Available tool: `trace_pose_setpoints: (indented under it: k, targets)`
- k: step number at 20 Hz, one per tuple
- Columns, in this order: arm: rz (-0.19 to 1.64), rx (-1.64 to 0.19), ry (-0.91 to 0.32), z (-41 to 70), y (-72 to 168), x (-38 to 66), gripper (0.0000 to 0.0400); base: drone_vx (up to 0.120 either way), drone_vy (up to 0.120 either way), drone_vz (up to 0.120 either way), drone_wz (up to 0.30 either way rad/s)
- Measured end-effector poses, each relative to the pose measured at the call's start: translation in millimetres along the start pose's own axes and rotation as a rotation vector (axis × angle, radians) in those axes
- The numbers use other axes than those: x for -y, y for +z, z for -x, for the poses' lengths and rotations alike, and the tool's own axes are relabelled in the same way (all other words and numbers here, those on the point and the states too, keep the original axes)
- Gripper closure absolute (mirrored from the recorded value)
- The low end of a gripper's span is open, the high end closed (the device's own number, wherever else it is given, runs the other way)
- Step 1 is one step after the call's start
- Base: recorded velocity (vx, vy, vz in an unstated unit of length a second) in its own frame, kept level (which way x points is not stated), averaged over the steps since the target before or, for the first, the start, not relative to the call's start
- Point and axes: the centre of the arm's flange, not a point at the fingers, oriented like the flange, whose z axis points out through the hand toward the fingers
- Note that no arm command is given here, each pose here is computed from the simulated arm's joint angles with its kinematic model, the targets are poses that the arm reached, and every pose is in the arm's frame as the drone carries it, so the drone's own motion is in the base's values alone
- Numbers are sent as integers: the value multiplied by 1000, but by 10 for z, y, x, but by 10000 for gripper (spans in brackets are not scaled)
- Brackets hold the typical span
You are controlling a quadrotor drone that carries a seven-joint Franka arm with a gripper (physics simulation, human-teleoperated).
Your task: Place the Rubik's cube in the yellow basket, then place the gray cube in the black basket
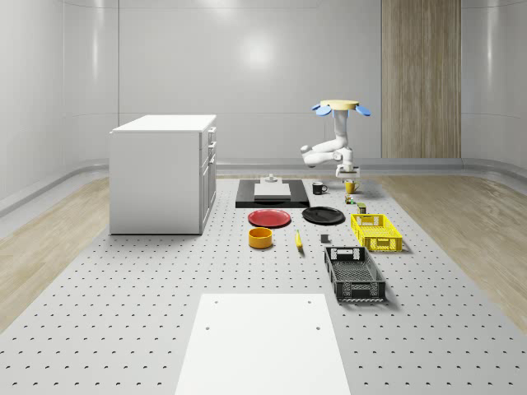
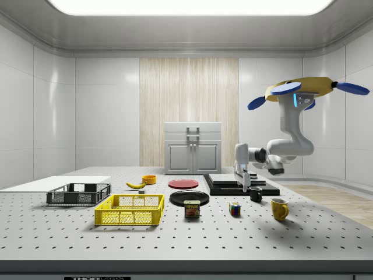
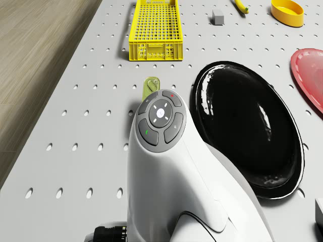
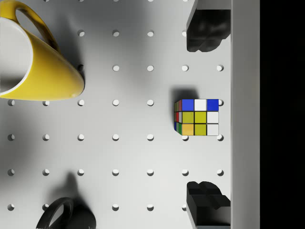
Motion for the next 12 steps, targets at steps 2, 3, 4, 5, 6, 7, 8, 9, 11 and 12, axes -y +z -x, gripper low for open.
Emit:
trace_pose_setpoints:
  k: [2, 3, 4, 5, 6, 7, 8, 9, 11, 12]
  targets:
    - [0, 0, 0, 0, 0, 0, 0, 120, 0, -120, 0]
    - [0, 0, 0, 0, 0, 0, 0, 120, 0, -120, 0]
    - [0, 0, 0, 0, 0, 0, 0, 120, 0, -120, 0]
    - [0, 0, 0, 0, 0, 0, 0, 120, 0, -120, 0]
    - [0, 0, 0, 0, 0, 0, 0, 120, 0, -120, 0]
    - [0, 0, 0, 0, 0, 0, 0, 120, 0, -120, 0]
    - [0, 0, 0, 0, 0, 0, 0, 80, 0, -120, 0]
    - [0, 0, 0, 0, 0, 0, 0, 0, 0, -120, 0]
    - [0, 0, 0, 0, 0, 0, 0, 0, 0, -80, 0]
    - [0, 0, 0, 0, 0, 0, 0, 0, 0, 0, 0]
